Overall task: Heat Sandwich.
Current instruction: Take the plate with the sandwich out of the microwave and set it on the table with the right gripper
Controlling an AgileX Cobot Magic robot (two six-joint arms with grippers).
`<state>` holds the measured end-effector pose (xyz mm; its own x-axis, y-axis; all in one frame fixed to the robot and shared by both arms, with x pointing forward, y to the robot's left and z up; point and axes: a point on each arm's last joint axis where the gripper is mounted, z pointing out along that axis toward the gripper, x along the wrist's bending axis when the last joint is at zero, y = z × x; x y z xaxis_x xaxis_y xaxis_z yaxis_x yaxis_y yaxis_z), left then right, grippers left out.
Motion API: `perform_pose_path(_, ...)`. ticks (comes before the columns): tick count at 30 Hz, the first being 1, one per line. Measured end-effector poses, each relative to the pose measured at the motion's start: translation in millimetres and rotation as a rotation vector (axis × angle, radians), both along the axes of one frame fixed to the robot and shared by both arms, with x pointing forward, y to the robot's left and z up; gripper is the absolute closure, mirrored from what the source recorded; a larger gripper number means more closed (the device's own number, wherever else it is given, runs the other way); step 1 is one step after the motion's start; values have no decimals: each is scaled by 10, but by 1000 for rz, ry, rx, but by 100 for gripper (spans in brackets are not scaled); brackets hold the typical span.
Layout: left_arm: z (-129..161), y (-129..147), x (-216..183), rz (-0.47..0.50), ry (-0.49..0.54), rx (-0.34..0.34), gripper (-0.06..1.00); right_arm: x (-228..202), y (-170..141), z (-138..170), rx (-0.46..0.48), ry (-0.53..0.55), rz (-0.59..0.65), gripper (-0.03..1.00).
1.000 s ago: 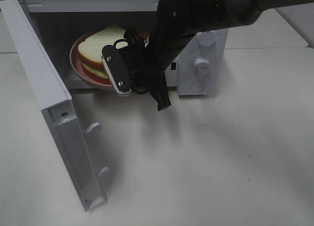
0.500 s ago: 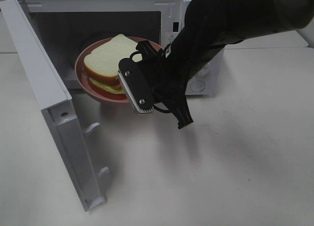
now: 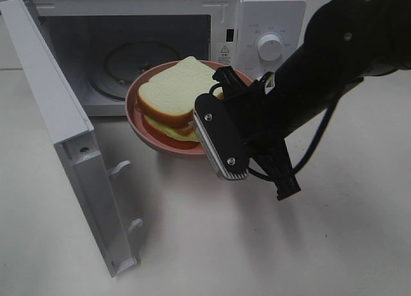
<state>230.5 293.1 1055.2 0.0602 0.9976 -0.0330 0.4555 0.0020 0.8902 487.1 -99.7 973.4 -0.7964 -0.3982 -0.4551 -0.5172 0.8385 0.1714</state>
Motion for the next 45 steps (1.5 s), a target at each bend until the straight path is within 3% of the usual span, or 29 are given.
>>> perform_pose_path(27,0,0,0,0,0,0,-2,-802,-630,202,17,-27,-52,95)
perform_pose_path(39,0,0,0,0,0,0,-2,-1051,-883,294,-19,-9,-140,95)
perform_pose_path(45,0,0,0,0,0,0,-2,-1068,-982,307,-57,5,-267,94)
